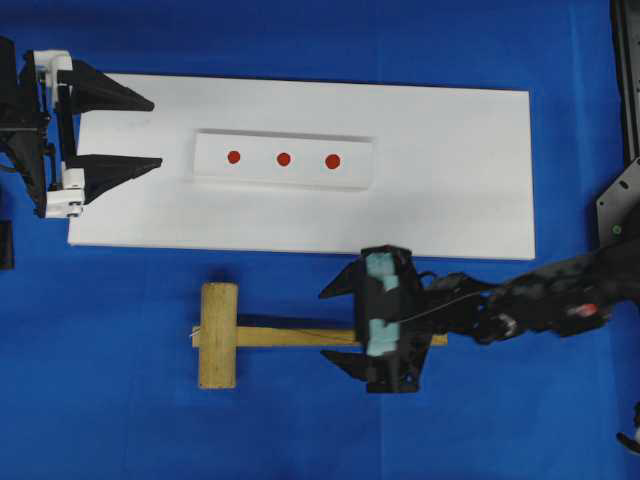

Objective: Hit the mark with a hammer.

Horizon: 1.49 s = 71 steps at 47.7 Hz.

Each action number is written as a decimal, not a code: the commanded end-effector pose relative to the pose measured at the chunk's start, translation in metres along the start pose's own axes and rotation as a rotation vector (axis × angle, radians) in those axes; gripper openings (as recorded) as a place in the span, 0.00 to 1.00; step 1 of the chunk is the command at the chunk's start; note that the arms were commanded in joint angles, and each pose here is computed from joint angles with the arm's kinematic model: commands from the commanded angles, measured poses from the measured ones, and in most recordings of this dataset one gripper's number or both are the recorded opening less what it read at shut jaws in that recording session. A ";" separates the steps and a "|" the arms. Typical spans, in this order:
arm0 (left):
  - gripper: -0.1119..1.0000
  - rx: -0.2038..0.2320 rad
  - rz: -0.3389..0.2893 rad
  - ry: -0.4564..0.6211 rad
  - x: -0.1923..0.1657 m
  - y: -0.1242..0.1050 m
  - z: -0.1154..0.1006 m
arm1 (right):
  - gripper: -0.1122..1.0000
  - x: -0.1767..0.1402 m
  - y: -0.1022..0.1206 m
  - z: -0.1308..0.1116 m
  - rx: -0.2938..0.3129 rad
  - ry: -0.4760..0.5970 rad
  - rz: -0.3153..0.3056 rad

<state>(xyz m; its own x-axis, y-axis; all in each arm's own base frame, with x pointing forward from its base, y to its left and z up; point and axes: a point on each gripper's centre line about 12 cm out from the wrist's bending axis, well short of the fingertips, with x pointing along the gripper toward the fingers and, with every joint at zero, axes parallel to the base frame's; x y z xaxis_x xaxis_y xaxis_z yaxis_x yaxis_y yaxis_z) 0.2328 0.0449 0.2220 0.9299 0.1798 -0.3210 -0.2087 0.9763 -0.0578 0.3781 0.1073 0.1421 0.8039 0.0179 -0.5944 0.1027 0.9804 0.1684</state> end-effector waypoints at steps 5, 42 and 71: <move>0.83 -0.002 -0.006 -0.021 0.000 -0.001 0.006 | 0.86 -0.037 0.000 0.039 -0.021 -0.123 0.036; 0.83 0.024 -0.025 -0.020 -0.001 -0.006 0.007 | 0.85 -0.098 -0.128 0.088 -0.013 -0.229 -0.133; 0.83 0.121 -0.054 -0.198 -0.050 -0.011 0.015 | 0.85 -0.213 -0.126 0.031 -0.042 -0.449 -0.087</move>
<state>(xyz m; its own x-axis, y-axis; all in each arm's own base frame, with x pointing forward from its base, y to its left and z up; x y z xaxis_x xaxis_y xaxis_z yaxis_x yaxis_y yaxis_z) 0.1973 0.0278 0.2476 0.9781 0.1381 -0.1558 -0.1328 0.9902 0.0441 0.2225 -0.0265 0.2714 0.9632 -0.1407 -0.2291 0.1669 0.9810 0.0991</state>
